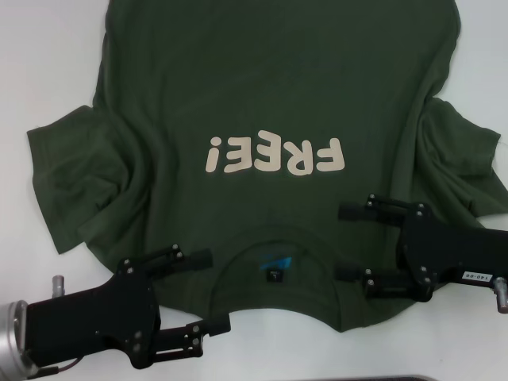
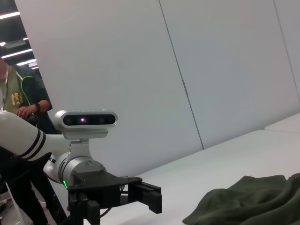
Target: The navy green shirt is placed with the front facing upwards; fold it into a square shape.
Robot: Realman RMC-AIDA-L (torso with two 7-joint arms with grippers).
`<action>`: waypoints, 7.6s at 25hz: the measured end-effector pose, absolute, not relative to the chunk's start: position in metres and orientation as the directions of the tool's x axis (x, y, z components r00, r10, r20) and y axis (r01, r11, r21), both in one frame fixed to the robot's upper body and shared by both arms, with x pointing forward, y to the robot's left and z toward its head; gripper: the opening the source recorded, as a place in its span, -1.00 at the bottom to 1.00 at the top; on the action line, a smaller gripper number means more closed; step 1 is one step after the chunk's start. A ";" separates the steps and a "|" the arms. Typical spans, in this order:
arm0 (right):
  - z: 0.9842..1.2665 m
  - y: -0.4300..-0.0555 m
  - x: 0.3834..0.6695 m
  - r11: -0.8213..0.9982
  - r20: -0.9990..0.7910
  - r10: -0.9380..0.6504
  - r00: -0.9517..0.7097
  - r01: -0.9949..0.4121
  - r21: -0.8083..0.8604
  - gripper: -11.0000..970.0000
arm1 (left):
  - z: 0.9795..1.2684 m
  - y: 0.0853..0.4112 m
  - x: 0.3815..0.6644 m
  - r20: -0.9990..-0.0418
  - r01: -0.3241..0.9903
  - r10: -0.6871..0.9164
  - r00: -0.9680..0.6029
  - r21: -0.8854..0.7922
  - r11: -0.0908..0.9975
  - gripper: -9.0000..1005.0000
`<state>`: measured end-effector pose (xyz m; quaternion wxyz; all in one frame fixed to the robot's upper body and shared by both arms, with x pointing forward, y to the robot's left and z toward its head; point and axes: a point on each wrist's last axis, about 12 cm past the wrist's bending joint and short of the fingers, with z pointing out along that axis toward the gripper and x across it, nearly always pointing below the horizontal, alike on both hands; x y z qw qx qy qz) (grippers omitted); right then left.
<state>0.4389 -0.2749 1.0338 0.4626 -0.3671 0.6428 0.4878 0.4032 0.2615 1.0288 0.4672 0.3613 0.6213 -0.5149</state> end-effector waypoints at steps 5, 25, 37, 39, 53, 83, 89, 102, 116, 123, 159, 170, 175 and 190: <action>1.034 -0.275 0.439 0.254 -0.953 -0.020 -0.303 -0.923 0.288 0.83 | 1.029 0.262 0.403 -0.953 0.930 -0.033 -0.302 -0.302 0.211 0.61; 1.035 -0.275 0.438 0.244 -0.953 -0.013 -0.302 -0.925 0.290 0.83 | 1.046 0.274 0.422 -0.864 0.839 -0.098 -0.493 -0.502 0.208 0.59; 1.035 -0.275 0.438 0.243 -0.953 -0.012 -0.303 -0.925 0.291 0.83 | 1.108 0.331 0.513 -0.186 0.120 -0.346 -0.920 -0.972 0.204 0.57; 1.035 -0.275 0.438 0.243 -0.953 -0.013 -0.303 -0.925 0.291 0.83 | 1.112 0.342 0.518 -0.155 0.079 -0.399 -0.904 -0.977 0.201 0.57; 1.036 -0.277 0.438 0.242 -0.946 -0.021 -0.323 -0.920 0.309 0.83 | 1.107 0.387 0.526 -0.114 -0.122 -0.418 -0.901 -0.859 0.498 0.53; 1.035 -0.279 0.439 0.249 -0.943 -0.025 -0.332 -0.916 0.316 0.83 | 1.099 0.377 0.546 -0.058 -0.238 -0.376 -0.925 -0.683 0.691 0.52; 1.036 -0.278 0.439 0.248 -0.943 -0.025 -0.332 -0.916 0.316 0.83 | 1.096 0.375 0.549 -0.056 -0.249 -0.373 -0.926 -0.652 0.716 0.52; 1.036 -0.278 0.439 0.247 -0.943 -0.024 -0.332 -0.916 0.316 0.83 | 1.093 0.373 0.550 -0.048 -0.263 -0.384 -0.922 -0.651 0.713 0.52; 1.036 -0.278 0.439 0.245 -0.943 -0.023 -0.332 -0.916 0.317 0.83 | 1.087 0.369 0.549 -0.038 -0.270 -0.381 -0.924 -0.640 0.719 0.51; 1.036 -0.278 0.439 0.245 -0.943 -0.023 -0.333 -0.916 0.317 0.82 | 1.087 0.361 0.552 -0.039 -0.256 -0.366 -0.930 -0.648 0.718 0.51; 1.037 -0.279 0.440 0.246 -0.944 -0.021 -0.330 -0.917 0.315 0.83 | 1.091 0.346 0.566 -0.047 -0.221 -0.321 -0.946 -0.631 0.744 -0.52; 1.037 -0.280 0.439 0.249 -0.943 -0.020 -0.331 -0.915 0.316 0.83 | 1.103 0.352 0.570 -0.061 -0.202 -0.309 -0.949 -0.634 0.746 -0.98; 1.037 -0.279 0.440 0.247 -0.944 -0.019 -0.331 -0.916 0.316 0.83 | 1.111 0.358 0.573 -0.085 -0.198 -0.318 -0.944 -0.625 0.755 -0.98; 1.038 -0.278 0.443 0.242 -0.942 -0.019 -0.336 -0.916 0.321 0.83 | 1.138 0.376 0.583 -0.127 -0.188 -0.318 -0.940 -0.585 0.789 -0.97</action>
